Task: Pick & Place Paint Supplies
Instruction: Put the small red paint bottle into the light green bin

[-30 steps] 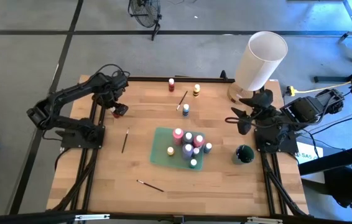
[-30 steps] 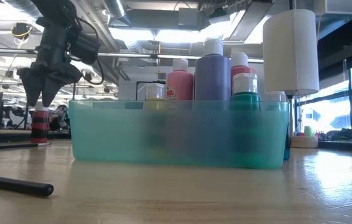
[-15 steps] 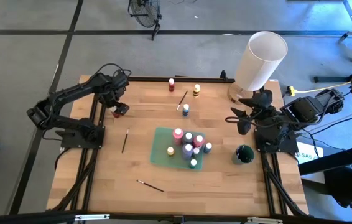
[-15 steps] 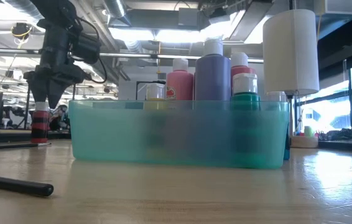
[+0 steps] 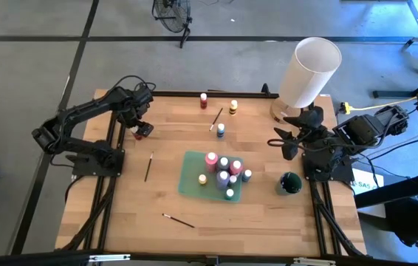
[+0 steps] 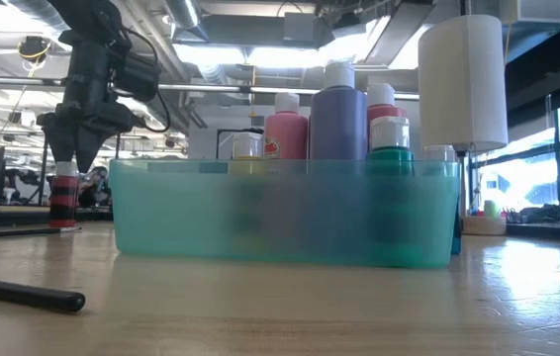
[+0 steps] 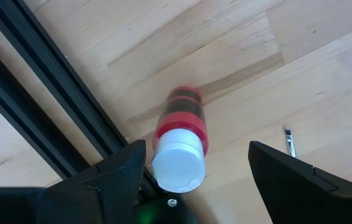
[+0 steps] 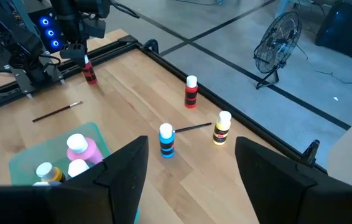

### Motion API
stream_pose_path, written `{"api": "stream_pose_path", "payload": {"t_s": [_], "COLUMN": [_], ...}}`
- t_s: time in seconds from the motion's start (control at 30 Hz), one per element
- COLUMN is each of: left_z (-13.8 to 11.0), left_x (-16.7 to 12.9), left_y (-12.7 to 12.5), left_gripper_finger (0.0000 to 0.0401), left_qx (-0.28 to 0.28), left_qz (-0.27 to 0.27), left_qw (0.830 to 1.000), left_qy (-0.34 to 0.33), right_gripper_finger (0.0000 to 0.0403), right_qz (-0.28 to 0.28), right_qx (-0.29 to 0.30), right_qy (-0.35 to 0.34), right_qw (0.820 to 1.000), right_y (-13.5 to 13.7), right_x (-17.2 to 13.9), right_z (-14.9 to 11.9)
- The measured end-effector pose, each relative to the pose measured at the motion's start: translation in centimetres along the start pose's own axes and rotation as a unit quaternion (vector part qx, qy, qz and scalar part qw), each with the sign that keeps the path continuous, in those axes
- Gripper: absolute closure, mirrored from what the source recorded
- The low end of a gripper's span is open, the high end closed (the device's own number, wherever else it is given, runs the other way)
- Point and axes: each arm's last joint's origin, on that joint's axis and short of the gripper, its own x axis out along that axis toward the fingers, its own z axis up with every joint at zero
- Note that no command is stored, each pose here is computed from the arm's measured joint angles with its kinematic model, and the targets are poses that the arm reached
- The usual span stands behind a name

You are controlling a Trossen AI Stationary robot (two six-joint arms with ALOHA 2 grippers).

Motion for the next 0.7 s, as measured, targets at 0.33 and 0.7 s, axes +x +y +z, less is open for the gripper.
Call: {"api": "stream_pose_path", "payload": {"t_s": [0.33, 0.7], "left_z": [-0.16, -0.11], "left_x": [0.00, 0.00], "left_y": [0.04, 0.11], "left_gripper_finger": [0.0120, 0.0158], "left_qx": [-0.011, -0.008], "left_qz": [0.002, 0.015], "left_qw": [1.000, 1.000], "left_qy": [0.008, 0.003], "right_gripper_finger": [0.0158, 0.0158], "right_qz": [0.000, 0.002], "right_qx": [0.001, 0.005], "right_qy": [0.000, -0.002], "right_qw": [1.000, 1.000], "right_y": [0.00, 0.06], "right_x": [0.00, 0.00], "right_z": [0.00, 0.05]}}
